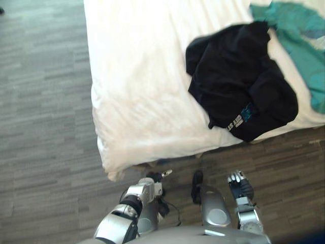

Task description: Tidy the bed and pick cloth on bed and put in laundry

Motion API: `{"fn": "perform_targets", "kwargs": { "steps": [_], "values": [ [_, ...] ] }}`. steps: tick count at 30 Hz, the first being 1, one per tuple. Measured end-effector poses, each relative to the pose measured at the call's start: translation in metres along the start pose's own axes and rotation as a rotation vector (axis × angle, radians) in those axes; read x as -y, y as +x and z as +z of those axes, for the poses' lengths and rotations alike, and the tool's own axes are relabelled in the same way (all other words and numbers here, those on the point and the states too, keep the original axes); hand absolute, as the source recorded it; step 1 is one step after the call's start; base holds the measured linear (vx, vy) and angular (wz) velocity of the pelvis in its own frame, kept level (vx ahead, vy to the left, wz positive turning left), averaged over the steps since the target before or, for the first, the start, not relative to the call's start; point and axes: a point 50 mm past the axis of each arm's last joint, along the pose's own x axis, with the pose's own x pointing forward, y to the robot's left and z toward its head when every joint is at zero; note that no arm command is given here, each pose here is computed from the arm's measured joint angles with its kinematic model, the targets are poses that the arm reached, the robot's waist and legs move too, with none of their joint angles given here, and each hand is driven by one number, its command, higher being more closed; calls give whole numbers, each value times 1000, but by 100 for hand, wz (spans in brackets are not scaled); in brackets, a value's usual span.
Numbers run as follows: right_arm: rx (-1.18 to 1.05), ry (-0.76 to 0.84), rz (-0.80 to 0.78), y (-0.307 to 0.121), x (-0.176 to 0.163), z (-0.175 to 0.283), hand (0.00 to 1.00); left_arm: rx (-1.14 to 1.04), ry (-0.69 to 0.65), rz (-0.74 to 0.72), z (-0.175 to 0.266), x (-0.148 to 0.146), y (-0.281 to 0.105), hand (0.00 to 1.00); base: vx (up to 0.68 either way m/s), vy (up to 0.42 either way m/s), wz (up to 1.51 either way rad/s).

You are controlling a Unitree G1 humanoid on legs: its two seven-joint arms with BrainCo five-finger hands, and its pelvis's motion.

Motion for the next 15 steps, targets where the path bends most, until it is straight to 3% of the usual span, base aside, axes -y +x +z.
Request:
{"fn": "perform_targets", "kwargs": {
  "steps": [5, 6, 11, 15],
  "values": [
    [-136, -179, -101, -14, 15, -19, 0, -54, -16, 15, -29, -7, 0, 0, 48, -8, 11],
    [-203, -304, -149, -20, 21, -26, 0, -77, -11, 20, -40, -7, 0, 0, 14, 6, 30],
    [-326, -589, -171, -22, 27, -33, 0, -97, -49, 57, -59, -19, -2, 0, -10, 5, 30],
    [-392, -690, -192, -21, 31, -34, 0, -67, -77, 122, -67, -25, -3, 0, -35, -2, 5]
  ]
}}
